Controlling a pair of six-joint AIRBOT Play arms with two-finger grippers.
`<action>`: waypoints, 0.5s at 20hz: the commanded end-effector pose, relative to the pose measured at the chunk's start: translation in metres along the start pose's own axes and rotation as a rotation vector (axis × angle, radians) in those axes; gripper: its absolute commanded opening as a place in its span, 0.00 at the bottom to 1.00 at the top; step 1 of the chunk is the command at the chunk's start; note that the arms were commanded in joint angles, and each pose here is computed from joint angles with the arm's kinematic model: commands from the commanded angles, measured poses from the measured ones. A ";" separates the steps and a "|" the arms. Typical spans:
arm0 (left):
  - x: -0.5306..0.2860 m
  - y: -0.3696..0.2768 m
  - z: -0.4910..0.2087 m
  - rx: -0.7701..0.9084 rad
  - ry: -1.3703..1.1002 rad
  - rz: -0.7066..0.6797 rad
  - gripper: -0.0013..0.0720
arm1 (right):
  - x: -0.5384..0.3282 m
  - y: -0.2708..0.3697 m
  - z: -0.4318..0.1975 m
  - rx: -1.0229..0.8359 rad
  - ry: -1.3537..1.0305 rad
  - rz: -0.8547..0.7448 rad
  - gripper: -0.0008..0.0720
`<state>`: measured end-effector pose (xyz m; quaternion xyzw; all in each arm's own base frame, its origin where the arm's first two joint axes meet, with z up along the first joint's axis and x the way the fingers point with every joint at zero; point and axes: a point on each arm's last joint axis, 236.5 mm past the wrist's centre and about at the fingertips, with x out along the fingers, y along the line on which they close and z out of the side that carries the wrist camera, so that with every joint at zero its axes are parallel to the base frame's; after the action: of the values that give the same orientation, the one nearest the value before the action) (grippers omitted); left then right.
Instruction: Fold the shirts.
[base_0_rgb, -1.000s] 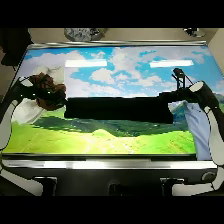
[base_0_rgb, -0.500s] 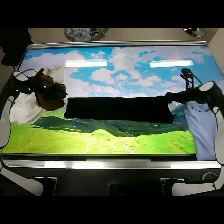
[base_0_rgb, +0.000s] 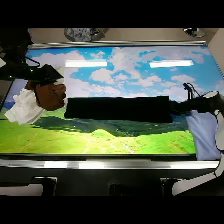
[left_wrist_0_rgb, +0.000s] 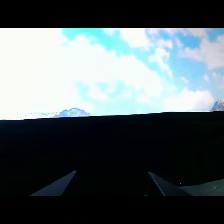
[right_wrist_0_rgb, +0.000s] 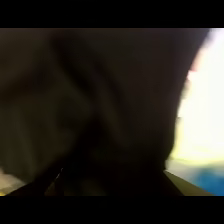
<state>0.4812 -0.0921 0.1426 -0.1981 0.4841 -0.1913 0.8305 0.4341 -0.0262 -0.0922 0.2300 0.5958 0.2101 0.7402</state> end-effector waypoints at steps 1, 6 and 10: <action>-0.007 -0.042 -0.007 0.078 -0.009 -0.036 0.73 | 0.030 0.013 0.000 0.047 0.027 0.026 0.86; 0.033 -0.083 -0.049 0.194 0.114 -0.092 0.69 | 0.019 0.045 0.020 -0.002 -0.046 0.044 0.08; 0.069 -0.100 -0.076 0.204 0.141 -0.110 0.50 | -0.007 0.064 0.029 -0.052 -0.095 0.034 0.07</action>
<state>0.4396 -0.1975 0.1255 -0.1327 0.5082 -0.2856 0.8016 0.4551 0.0137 -0.0672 0.2319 0.5691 0.2194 0.7577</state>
